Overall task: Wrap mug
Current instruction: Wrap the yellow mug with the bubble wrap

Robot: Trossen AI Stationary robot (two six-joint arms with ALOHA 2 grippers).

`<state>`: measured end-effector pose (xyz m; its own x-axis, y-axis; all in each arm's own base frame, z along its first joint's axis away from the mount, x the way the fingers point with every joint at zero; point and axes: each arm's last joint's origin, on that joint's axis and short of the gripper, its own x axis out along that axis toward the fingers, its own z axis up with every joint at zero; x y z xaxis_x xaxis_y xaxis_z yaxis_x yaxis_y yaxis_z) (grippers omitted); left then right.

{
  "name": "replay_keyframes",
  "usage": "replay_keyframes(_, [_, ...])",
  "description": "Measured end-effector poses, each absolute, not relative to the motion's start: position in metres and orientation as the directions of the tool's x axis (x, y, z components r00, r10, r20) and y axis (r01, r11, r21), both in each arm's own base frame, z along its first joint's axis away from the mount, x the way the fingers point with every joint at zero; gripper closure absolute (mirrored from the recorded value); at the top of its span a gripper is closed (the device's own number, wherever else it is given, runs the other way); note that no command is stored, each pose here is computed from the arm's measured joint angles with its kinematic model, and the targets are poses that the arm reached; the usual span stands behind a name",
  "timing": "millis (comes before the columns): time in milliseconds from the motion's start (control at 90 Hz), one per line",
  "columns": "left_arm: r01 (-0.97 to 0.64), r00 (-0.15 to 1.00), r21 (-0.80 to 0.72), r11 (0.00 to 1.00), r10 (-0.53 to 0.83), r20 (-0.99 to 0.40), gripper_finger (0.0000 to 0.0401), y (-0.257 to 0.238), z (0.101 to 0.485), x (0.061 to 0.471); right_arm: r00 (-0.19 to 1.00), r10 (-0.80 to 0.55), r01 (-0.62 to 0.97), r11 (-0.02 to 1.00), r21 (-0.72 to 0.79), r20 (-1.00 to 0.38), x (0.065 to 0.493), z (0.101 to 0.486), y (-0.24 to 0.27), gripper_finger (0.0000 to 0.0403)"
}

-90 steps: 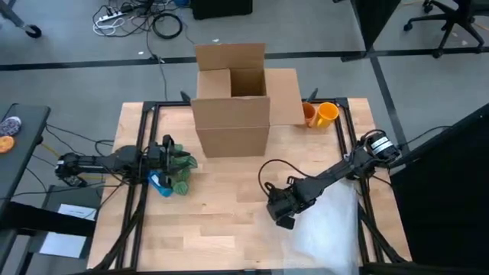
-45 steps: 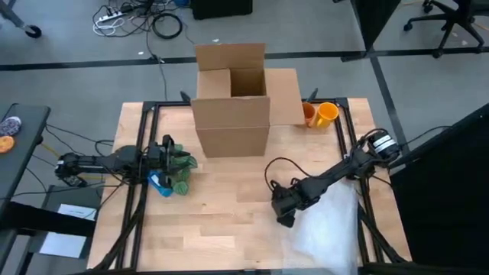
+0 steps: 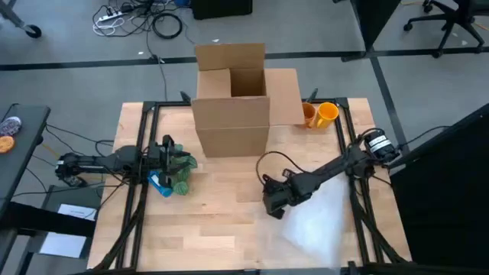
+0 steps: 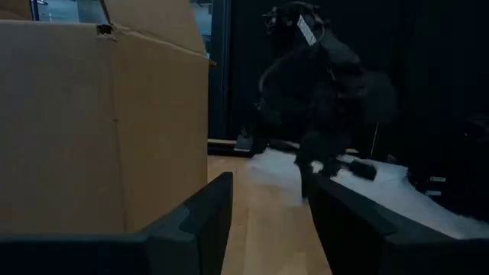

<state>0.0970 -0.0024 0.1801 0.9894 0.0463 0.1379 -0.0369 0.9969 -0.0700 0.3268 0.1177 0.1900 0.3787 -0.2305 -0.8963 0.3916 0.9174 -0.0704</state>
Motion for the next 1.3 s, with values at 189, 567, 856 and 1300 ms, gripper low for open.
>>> replay_keyframes(189, [-0.038, 0.989, -0.070, 0.997, 0.047, 0.137, 0.0245, -0.002, 0.180, 0.097, 0.486, -0.302, 0.310, 0.937, -0.161, -0.820, 0.352, 0.254, 0.112, 0.0403])
replay_keyframes(567, [-0.038, 0.989, -0.070, 0.997, 0.047, 0.137, 0.0245, -0.002, 0.180, 0.097, 0.373, -0.393, 0.208, 0.918, -0.337, -0.840, 0.322, 0.352, 0.110, 0.0403])
replay_keyframes(856, [-0.038, 0.990, -0.070, 0.997, 0.047, 0.136, 0.0245, -0.002, 0.180, 0.097, 0.318, -0.376, 0.210, 0.923, -0.322, -0.870, 0.289, 0.368, 0.120, 0.0403])
replay_keyframes(1300, [-0.036, 0.987, -0.072, 0.997, 0.047, 0.156, 0.0245, -0.002, 0.182, 0.097, 0.223, -0.398, 0.299, 0.897, -0.326, -0.890, 0.230, 0.338, 0.104, 0.0403])
